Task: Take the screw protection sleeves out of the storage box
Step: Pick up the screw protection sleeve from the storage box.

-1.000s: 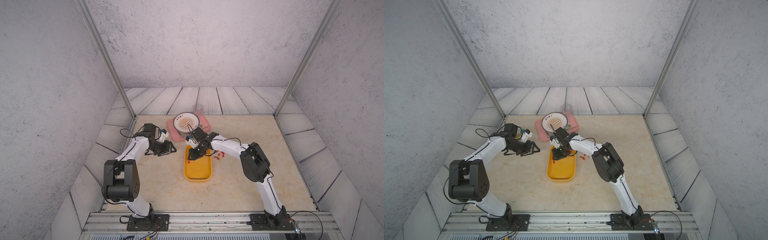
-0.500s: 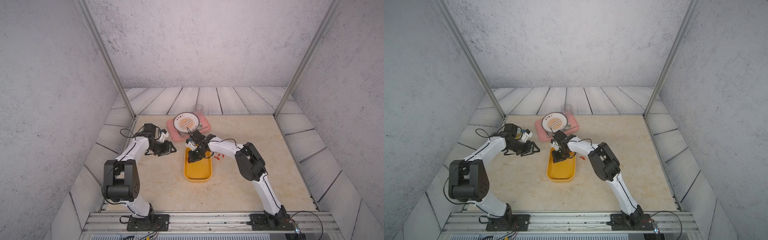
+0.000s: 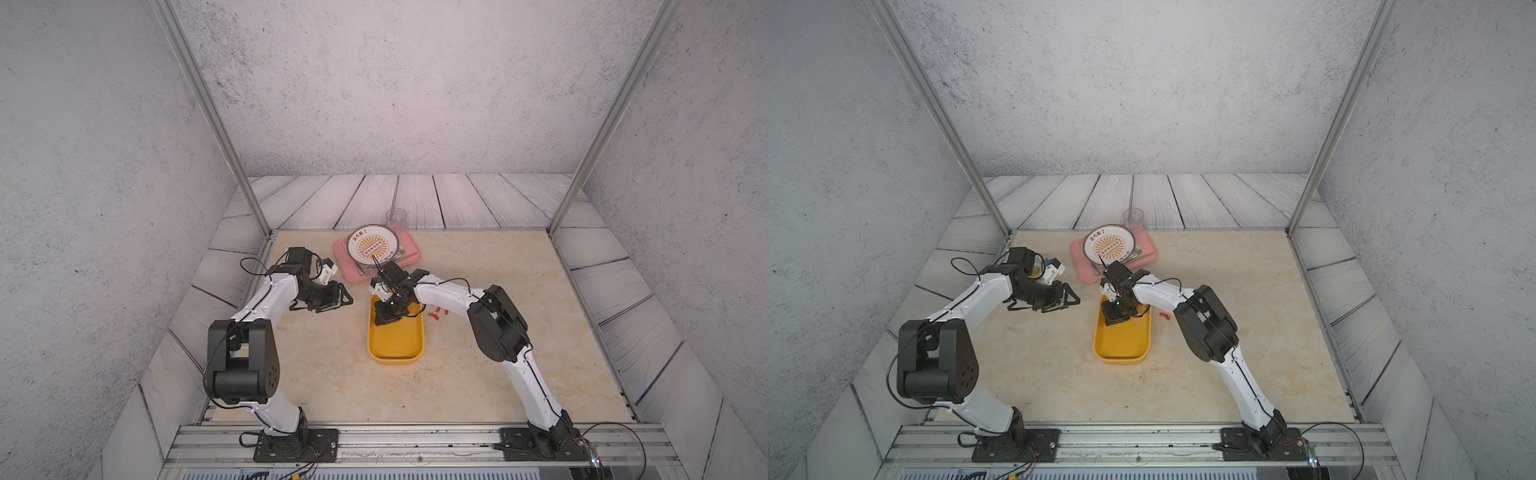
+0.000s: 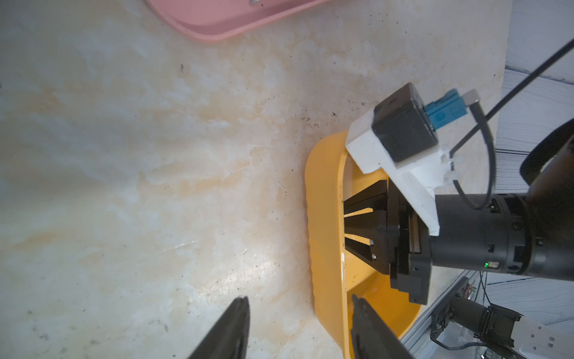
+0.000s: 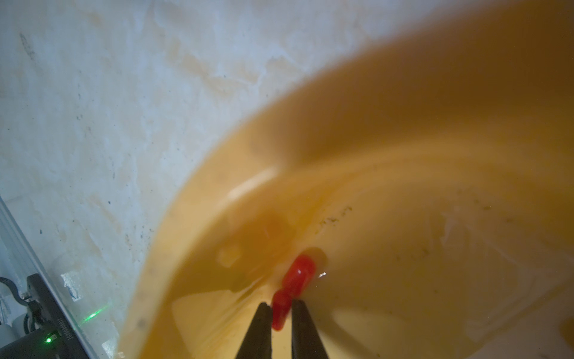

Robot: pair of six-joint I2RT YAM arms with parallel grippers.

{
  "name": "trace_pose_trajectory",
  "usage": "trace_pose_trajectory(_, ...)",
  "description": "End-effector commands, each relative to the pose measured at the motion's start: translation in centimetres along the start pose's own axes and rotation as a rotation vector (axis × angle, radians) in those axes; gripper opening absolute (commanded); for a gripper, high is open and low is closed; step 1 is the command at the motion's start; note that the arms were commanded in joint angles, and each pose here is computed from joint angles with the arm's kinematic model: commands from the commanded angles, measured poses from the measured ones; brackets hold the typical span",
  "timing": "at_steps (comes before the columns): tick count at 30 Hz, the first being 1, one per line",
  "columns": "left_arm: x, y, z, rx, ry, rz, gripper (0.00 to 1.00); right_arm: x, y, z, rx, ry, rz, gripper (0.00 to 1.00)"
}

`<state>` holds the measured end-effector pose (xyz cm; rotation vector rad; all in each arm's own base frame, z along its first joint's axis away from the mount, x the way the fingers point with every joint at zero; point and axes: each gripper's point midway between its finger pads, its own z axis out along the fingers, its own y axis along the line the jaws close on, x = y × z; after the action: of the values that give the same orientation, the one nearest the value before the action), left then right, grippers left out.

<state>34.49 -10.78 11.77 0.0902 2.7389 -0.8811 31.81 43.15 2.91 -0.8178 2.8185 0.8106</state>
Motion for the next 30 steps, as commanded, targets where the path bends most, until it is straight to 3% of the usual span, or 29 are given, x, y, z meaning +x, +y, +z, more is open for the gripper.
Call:
trace_pose_trajectory(1,-0.1,-0.2,-0.2,0.013,0.006,-0.001,0.57,1.4,-1.9,2.3,0.066,0.056,0.041,0.15)
trace_pose_trajectory(13,-0.1,-0.2,-0.2,0.013,0.005,-0.002,0.56,0.4,-1.0,0.0,0.053,0.015,0.039,0.06)
trace_pose_trajectory(26,0.2,-1.5,0.1,0.092,0.007,-0.008,0.57,-0.1,0.2,-2.6,-0.023,-0.017,0.019,0.04)
trace_pose_trajectory(30,0.5,-2.2,0.1,0.069,0.005,0.043,0.57,0.0,0.4,-3.5,-0.045,-0.028,0.001,0.04)
